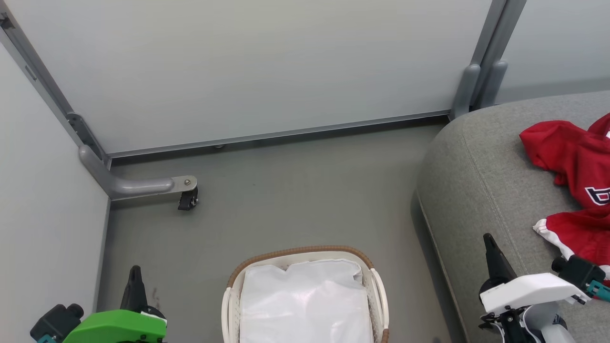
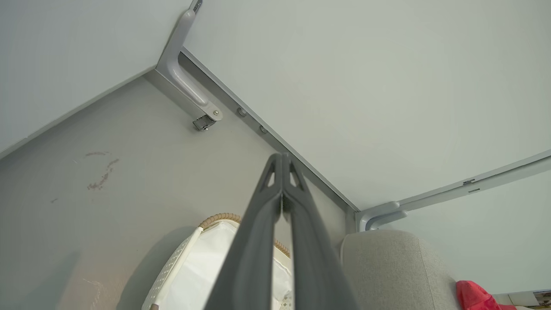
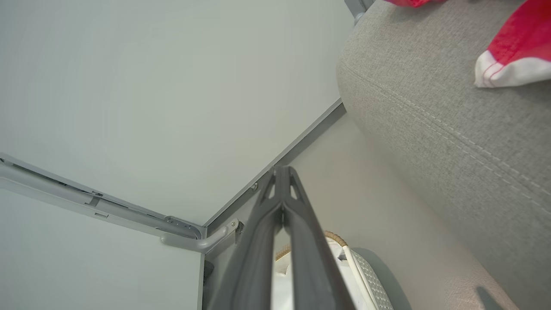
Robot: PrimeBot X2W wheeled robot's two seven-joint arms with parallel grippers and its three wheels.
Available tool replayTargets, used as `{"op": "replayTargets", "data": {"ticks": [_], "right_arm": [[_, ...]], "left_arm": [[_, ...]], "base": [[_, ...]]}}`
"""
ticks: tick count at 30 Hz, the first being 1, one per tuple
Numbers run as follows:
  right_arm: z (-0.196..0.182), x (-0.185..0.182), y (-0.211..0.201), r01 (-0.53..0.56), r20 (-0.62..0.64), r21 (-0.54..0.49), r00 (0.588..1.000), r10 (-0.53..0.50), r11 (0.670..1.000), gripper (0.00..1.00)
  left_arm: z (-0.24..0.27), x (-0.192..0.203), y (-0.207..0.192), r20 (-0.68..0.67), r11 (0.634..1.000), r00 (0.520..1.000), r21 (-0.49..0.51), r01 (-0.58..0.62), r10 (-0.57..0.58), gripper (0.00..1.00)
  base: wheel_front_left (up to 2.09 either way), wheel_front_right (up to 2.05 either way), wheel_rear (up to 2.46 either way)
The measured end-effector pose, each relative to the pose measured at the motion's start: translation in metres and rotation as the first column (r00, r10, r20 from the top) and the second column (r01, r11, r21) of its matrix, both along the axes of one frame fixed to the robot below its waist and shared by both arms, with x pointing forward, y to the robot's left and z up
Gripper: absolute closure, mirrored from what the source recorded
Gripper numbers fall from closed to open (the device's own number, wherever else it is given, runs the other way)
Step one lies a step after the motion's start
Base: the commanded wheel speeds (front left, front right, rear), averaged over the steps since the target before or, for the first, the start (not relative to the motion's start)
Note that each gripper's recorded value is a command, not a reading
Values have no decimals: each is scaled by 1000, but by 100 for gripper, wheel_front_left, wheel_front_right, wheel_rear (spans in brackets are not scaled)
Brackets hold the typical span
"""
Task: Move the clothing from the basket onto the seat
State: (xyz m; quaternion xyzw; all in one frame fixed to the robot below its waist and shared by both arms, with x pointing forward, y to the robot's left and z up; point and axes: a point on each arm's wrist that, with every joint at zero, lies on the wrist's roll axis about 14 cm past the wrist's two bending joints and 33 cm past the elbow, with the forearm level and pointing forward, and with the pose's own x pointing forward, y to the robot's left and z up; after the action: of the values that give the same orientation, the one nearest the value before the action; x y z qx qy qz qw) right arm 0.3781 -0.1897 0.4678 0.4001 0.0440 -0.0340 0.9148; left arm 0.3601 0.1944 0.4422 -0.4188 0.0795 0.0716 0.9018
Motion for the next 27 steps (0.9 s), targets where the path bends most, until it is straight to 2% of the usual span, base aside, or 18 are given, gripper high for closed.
{"op": "replayTargets", "data": {"ticks": [11, 27], "right_arm": [[4, 1, -3, 16, 4, 133, 1000, -16, 991, 100], [10, 3, -5, 27, 15, 298, 999, -33, 954, 100]], "left_arm": [[9, 6, 1, 26, 992, 1000, -125, -13, 17, 100], [20, 13, 1, 59, 959, 998, -283, -16, 34, 100]], "base": [[0, 0, 0], [0, 0, 0]]}}
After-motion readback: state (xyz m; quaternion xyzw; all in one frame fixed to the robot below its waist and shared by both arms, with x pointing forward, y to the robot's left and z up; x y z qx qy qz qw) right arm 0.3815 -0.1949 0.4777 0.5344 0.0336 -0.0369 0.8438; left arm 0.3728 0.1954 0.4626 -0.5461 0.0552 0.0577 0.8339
